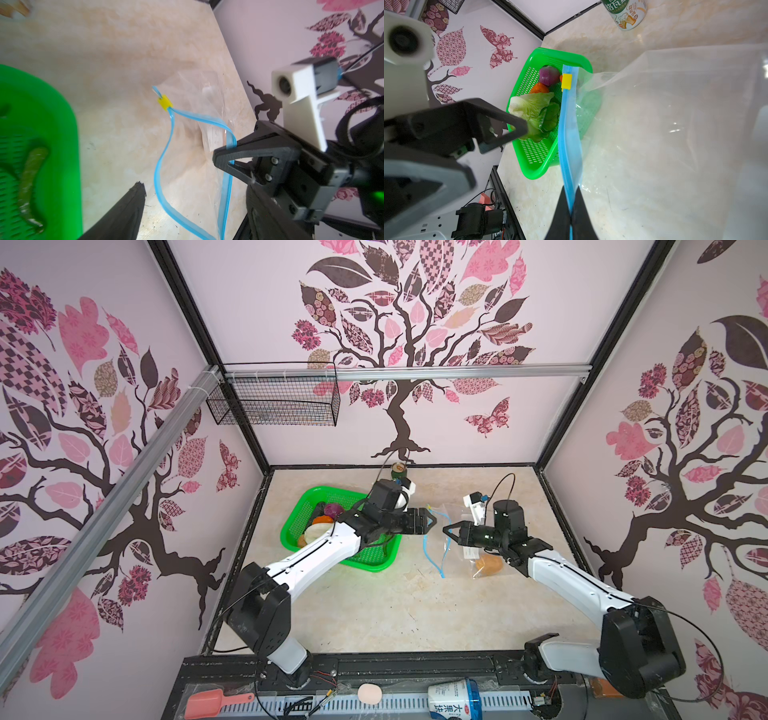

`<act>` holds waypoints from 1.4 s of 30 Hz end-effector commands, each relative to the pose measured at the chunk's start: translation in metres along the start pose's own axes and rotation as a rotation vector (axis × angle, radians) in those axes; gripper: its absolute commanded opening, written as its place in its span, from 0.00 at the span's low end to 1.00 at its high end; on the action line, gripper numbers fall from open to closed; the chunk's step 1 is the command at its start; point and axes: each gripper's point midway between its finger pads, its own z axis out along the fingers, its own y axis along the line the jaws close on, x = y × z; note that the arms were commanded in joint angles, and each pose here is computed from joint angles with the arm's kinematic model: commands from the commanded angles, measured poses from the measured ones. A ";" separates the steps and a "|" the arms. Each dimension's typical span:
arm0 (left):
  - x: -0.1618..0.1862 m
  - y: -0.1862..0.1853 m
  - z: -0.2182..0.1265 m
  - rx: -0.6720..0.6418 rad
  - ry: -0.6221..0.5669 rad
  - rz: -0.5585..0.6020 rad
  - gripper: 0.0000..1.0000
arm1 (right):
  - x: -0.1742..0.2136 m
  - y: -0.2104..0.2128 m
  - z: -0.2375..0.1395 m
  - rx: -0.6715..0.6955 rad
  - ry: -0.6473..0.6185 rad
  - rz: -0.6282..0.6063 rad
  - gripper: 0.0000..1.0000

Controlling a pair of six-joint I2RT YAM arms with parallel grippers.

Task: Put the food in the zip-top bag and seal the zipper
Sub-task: 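Carry the potato into the open bag with the left gripper and release it, then grasp the orange carrot in the green basket with the left gripper and lift it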

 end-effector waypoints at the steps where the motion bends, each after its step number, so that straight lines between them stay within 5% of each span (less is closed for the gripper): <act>1: -0.016 0.031 -0.023 -0.093 -0.072 -0.005 0.79 | -0.006 0.001 0.000 0.015 -0.011 -0.022 0.00; 8: -0.057 0.106 -0.054 -0.340 -0.216 -0.095 0.79 | -0.006 -0.001 -0.001 0.024 -0.018 -0.032 0.00; 16: -0.060 0.185 -0.020 -0.454 -0.256 -0.419 0.71 | -0.004 -0.009 -0.002 0.059 -0.032 -0.040 0.00; 30: -0.031 0.248 0.021 -0.556 -0.344 -0.844 0.71 | -0.005 -0.007 -0.006 0.062 -0.048 -0.049 0.00; 42: -0.004 0.272 0.038 -0.595 -0.314 -0.962 0.66 | -0.005 -0.009 -0.005 0.069 -0.047 -0.047 0.00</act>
